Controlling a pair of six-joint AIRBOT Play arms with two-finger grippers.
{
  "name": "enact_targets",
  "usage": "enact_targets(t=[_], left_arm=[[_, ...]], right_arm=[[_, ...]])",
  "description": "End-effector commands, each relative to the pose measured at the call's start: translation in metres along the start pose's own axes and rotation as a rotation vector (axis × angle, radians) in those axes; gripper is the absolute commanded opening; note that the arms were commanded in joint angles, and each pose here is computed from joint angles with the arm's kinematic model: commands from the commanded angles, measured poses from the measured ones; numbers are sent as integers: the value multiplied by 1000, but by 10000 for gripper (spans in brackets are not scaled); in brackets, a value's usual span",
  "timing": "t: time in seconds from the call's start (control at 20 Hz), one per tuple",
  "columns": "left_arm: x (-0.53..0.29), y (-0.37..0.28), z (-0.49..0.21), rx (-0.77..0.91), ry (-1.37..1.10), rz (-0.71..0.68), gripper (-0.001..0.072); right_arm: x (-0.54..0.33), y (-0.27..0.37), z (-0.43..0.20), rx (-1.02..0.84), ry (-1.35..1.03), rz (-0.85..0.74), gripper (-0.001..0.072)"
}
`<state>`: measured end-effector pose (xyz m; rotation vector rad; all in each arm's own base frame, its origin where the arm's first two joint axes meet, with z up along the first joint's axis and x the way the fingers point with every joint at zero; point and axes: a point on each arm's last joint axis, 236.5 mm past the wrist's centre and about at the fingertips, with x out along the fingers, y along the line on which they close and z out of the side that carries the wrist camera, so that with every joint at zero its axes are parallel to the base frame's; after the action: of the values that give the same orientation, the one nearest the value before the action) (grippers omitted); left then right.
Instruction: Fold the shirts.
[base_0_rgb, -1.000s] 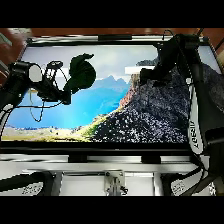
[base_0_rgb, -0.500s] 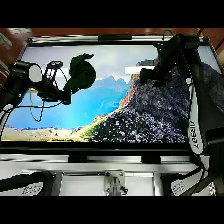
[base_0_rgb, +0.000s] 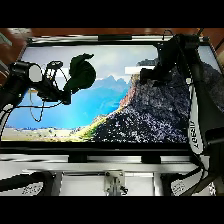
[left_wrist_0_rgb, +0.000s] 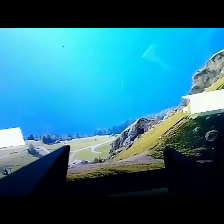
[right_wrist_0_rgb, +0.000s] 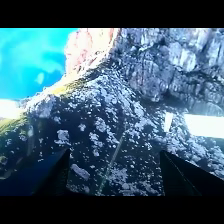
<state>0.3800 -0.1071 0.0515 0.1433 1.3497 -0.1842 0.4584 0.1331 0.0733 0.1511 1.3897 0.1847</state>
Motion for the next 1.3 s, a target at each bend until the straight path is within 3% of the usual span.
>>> enact_targets(t=[0.0, 0.35, 0.6, 0.95, 1.25], left_arm=[[1, -1, 0, -1, -1, -6, 714], [16, -12, 51, -8, -174, -46, 714], [16, 20, 129, -72, -428, 21, 714], [129, 45, 148, -140, -216, 23, 716], [155, 45, 165, -150, -274, 17, 714]], right_arm=[[0, 2, 8, 7, -32, 9, 653], [-1, 1, 17, -23, -71, 4, 653], [-3, 6, 37, -47, -157, 20, 653], [-6, 9, 55, -51, -235, 32, 653], [-6, 10, 55, -51, -236, 33, 653]])
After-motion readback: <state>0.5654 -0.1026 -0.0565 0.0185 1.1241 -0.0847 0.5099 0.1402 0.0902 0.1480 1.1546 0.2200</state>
